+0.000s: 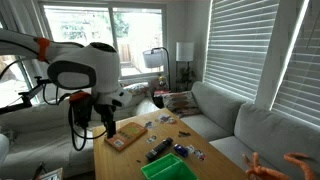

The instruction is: Slide the book downwards, flip the book and place it right side up on the table

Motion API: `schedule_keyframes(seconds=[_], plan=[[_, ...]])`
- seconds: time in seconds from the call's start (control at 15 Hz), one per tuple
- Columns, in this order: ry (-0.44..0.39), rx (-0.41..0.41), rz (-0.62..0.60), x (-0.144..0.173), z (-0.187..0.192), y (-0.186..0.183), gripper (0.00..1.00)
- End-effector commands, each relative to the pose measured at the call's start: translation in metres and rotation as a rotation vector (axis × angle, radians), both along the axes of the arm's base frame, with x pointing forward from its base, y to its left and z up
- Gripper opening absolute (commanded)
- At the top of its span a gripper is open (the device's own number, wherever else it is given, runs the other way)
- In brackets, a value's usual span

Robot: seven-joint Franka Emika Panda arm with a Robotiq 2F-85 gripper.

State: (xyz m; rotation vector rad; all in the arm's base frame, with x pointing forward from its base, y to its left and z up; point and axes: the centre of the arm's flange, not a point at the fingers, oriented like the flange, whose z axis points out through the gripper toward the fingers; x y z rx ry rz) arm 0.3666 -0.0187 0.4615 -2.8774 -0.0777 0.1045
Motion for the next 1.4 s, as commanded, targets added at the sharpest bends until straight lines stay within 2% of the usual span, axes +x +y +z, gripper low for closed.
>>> schedule_keyframes(seconds=[0.0, 0.73, 1.07, 1.33], plan=[[0.000, 0.000, 0.000, 0.0000, 0.0000, 0.0000, 1.00], [0.000, 0.000, 0.000, 0.0000, -0.0001, 0.0000, 1.00], [0.069, -0.070, 0.092, 0.0078, -0.0008, 0.0032, 1.00], [0.048, -0.043, 0.084, 0.0037, -0.0067, 0.0067, 1.00]])
